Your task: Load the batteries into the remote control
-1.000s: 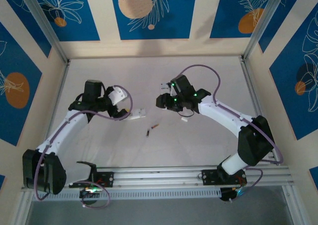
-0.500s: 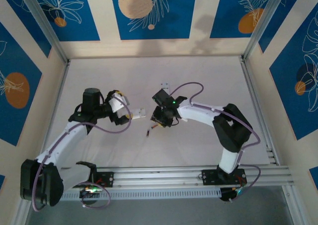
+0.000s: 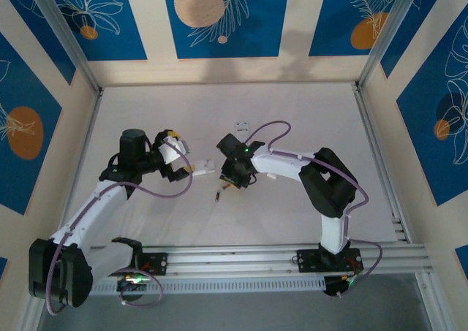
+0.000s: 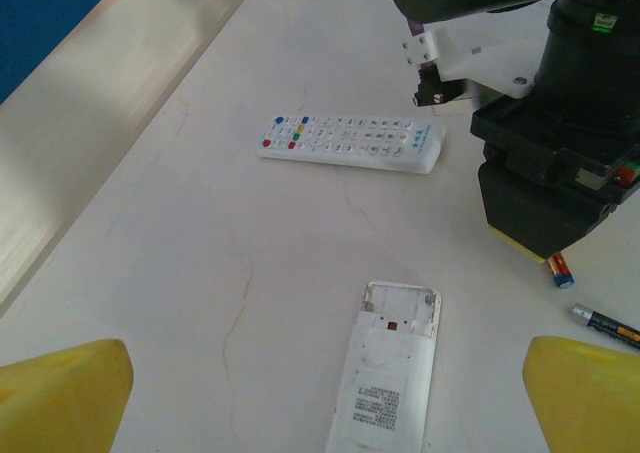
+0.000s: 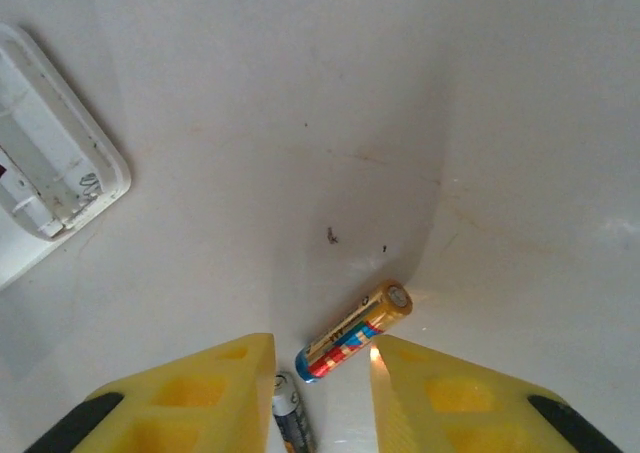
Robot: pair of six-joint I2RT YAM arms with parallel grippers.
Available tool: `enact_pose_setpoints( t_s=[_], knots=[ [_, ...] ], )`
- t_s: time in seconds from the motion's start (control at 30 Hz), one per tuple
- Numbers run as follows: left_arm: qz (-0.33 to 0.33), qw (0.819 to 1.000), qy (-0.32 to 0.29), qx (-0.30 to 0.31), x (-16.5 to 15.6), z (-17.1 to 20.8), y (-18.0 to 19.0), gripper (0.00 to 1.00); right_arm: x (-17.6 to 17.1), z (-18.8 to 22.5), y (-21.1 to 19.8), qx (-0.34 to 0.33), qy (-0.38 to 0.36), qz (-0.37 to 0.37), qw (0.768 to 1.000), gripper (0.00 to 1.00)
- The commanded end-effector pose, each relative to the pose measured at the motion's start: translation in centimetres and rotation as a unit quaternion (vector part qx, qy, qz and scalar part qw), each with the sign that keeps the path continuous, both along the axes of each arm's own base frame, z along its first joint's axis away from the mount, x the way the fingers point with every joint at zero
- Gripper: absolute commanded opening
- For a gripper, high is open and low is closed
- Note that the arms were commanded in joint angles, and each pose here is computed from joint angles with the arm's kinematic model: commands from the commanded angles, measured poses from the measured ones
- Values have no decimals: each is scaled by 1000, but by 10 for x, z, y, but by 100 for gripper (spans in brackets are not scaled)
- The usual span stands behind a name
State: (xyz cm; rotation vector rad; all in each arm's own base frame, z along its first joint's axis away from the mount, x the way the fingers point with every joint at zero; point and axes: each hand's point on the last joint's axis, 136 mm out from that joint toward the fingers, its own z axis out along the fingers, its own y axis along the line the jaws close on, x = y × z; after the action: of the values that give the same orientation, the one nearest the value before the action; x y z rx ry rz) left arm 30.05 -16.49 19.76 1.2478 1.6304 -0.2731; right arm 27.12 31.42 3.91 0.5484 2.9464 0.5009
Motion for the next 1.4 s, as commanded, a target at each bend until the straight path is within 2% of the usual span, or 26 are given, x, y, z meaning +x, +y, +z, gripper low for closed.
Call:
enact_pose_setpoints(
  t_s=[0.0,0.13,0.37,0.7,1.2,1.37],
  knots=[
    [-11,1000,-11,0,0,6,-4,100,-3,44,9,-19,-83,77,993,35],
    [-2,1000,-12,-2,3,8,-2,100,-26,54,18,-26,-85,123,988,36],
    [4,1000,-19,4,3,7,0,100,-45,37,35,-18,-54,143,988,37],
    [2,1000,-19,2,2,8,0,100,-38,17,41,-63,-59,197,977,33],
    [2,1000,-19,5,2,7,0,100,-39,-13,38,-97,-21,187,977,31],
    [2,1000,-19,5,2,7,0,100,-39,-17,40,-102,-21,199,974,26]
  ],
)
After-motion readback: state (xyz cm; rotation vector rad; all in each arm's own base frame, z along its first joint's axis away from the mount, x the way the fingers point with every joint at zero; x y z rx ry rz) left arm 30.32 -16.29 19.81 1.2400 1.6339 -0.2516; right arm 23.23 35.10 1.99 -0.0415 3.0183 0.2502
